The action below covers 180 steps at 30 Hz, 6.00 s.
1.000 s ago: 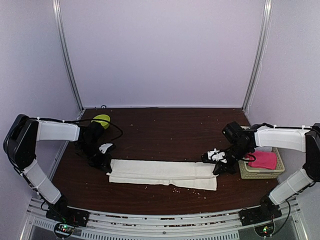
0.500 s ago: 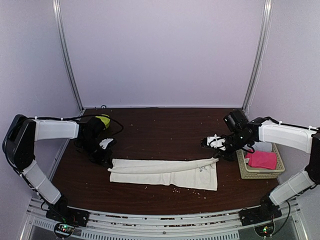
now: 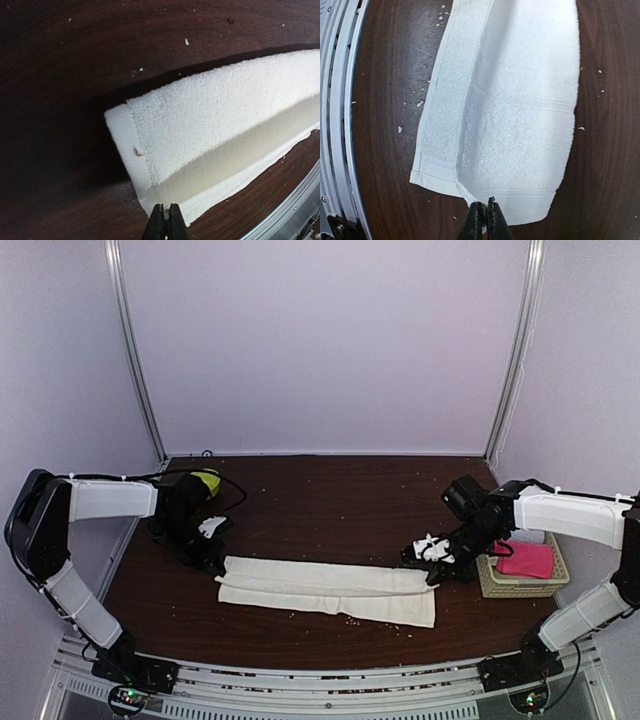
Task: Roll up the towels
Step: Fold the towel at the center of the board, then move the towel to the center of the board, then fold the towel at the center of the board.
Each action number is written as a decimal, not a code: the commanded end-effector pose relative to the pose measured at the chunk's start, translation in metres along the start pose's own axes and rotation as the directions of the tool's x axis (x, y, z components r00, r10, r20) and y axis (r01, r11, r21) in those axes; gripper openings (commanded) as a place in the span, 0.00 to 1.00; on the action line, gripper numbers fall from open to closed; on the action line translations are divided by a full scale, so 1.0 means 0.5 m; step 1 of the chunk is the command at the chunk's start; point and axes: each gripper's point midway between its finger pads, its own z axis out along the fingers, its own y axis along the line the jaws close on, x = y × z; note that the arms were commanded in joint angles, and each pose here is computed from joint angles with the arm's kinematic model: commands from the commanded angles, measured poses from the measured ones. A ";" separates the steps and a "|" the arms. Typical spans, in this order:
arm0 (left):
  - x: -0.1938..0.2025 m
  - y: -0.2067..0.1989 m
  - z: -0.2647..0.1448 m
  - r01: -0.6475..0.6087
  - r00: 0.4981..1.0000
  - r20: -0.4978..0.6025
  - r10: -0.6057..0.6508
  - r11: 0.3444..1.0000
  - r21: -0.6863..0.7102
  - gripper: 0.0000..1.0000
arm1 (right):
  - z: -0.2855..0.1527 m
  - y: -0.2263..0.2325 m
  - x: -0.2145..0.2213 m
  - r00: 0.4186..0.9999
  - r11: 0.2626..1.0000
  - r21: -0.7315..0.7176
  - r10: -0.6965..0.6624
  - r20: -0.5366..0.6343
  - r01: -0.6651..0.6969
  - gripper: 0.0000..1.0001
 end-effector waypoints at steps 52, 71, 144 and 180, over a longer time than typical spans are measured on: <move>-0.111 0.001 0.075 0.048 0.994 0.105 -0.042 0.997 -0.059 0.14 | 0.125 -0.290 0.015 0.956 0.967 0.159 0.228 -0.187 -0.200 0.29; -0.174 -0.058 0.021 -0.123 0.969 0.206 0.137 0.989 -0.076 0.24 | 0.002 -0.272 0.061 0.749 0.735 0.179 0.663 0.015 -0.654 0.44; -0.145 -0.378 0.068 -0.587 0.717 0.418 0.557 0.807 -0.067 0.33 | 0.080 -0.183 0.096 0.898 0.906 0.166 0.413 -0.152 -0.389 0.31; -0.133 -0.261 0.043 -0.439 0.767 0.428 0.478 0.877 -0.194 0.33 | -0.062 -0.378 0.111 0.592 0.576 0.137 0.794 0.138 -0.806 0.00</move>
